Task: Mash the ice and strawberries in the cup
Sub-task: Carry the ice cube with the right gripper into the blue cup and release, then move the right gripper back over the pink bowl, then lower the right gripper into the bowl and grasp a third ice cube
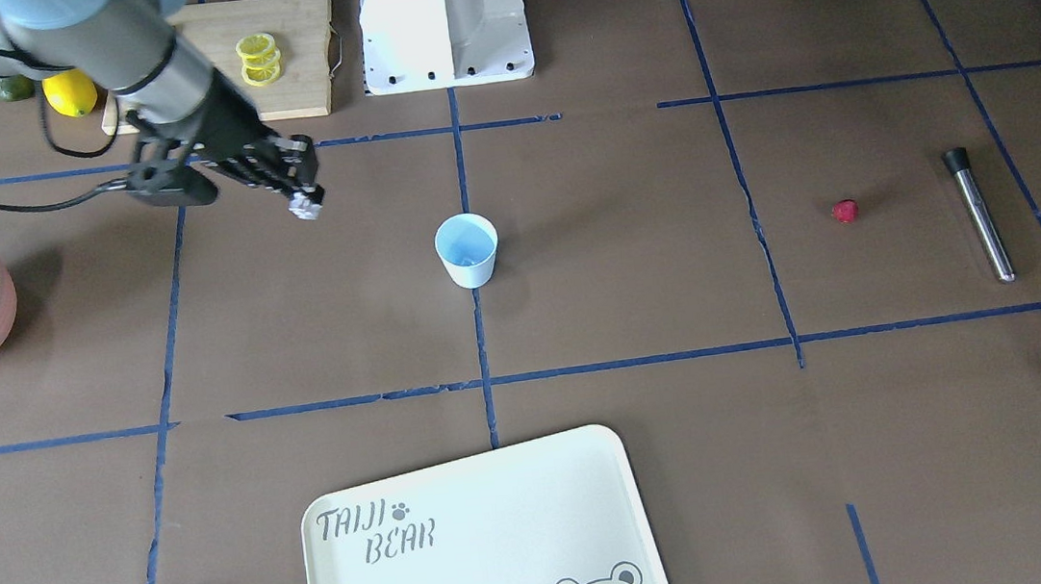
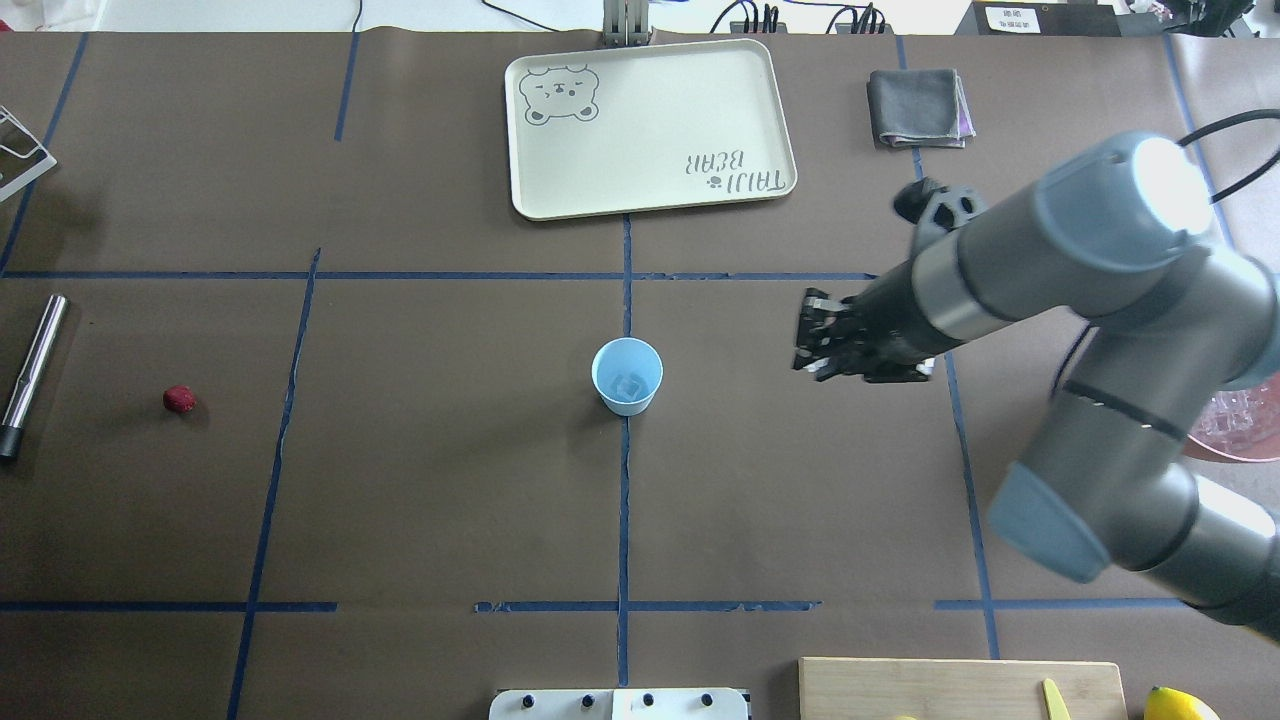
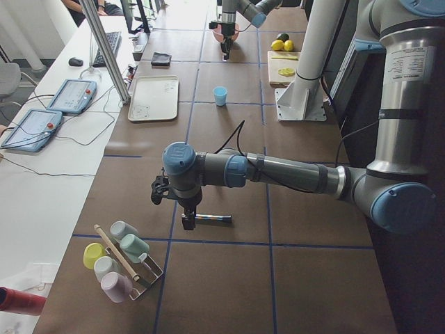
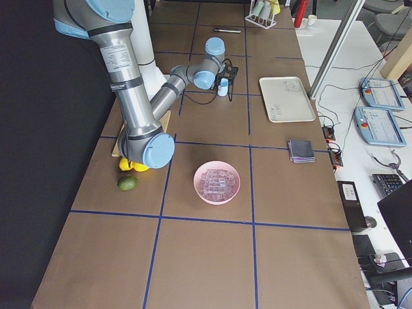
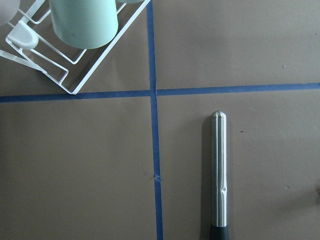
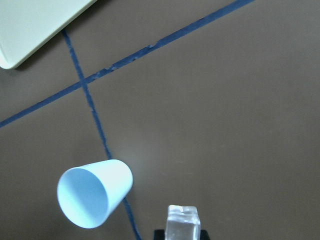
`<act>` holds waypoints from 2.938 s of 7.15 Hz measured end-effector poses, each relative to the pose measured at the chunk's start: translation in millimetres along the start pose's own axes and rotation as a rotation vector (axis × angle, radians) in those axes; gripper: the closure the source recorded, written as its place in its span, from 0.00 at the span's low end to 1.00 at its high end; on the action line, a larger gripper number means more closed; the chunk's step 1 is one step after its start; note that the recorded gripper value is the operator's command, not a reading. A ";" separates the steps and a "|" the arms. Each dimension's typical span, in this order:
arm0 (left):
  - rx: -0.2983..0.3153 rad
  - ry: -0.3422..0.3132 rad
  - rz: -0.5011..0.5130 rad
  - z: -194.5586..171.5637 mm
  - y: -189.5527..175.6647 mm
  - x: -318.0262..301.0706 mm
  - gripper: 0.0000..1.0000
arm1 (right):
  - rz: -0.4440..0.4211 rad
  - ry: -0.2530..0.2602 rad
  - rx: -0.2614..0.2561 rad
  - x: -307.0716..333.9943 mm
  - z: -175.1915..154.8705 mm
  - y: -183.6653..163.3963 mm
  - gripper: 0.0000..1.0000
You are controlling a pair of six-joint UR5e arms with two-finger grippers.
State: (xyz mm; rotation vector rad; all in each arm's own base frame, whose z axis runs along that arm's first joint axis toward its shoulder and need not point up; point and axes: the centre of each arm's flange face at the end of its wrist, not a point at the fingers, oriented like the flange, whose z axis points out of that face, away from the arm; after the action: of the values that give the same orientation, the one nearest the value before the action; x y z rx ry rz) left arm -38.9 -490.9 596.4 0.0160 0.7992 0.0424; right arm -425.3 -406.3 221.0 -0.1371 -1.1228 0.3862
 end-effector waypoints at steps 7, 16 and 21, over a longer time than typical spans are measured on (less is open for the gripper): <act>-0.002 0.000 0.000 1.1 -0.1 -0.1 0.00 | 0.072 0.001 0.059 -94.4 81.2 35.7 0.17; -0.012 0.001 -0.010 5.8 8.7 -5.0 0.00 | -0.225 0.188 0.050 189.6 -65.0 -123.1 0.00; -0.005 0.002 -0.003 2.4 8.1 -1.5 0.00 | -0.551 0.413 0.024 386.7 -119.2 -196.2 0.00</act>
State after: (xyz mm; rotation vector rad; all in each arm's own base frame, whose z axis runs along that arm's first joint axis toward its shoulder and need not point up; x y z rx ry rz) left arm -38.4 -482.9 599.4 0.0102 0.8013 0.0416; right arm -127.7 -435.2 556.9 0.1127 -0.7059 -0.1208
